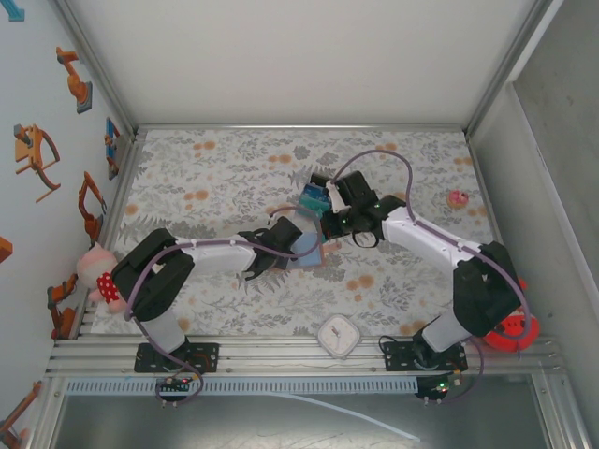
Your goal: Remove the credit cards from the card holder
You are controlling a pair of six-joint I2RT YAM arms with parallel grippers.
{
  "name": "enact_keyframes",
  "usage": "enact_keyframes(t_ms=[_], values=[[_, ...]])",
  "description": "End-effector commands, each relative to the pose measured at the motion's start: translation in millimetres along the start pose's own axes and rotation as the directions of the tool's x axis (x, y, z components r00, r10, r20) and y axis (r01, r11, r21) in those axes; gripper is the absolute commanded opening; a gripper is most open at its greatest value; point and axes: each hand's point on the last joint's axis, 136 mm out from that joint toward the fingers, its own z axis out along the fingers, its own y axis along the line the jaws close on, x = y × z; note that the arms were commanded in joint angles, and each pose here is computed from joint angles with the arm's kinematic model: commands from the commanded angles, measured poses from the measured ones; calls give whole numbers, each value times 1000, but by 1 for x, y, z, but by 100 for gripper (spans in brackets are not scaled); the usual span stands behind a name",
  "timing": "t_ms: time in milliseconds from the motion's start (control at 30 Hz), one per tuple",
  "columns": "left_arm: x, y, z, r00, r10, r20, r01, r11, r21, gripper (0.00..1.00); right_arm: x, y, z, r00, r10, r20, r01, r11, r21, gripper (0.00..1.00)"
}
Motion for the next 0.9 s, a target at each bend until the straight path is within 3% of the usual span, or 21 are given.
enact_keyframes(t_ms=[0, 67, 400, 600, 700, 867], values=[[-1, -1, -1, 997, 79, 8, -79, 996, 50, 37, -19, 0, -7, 990, -141, 22, 140, 989, 38, 0], [-3, -4, 1, 996, 92, 8, -92, 992, 81, 32, -27, 1, -6, 981, -194, 29, 192, 980, 42, 0], [1, -29, 6, 992, 121, -17, -115, 970, 216, 31, -56, -9, 18, 900, -435, -2, 434, 897, 78, 0], [3, -29, 3, 992, 123, -14, -117, 967, 227, 32, -66, -25, 34, 871, -489, -40, 491, 867, 86, 0], [1, -27, 0, 992, 122, -11, -117, 968, 223, 34, -69, -30, 38, 859, -509, -48, 511, 856, 80, 0], [-4, -22, -11, 994, 109, -5, -106, 971, 214, 45, -74, -36, 43, 847, -528, -61, 531, 845, 58, 0]])
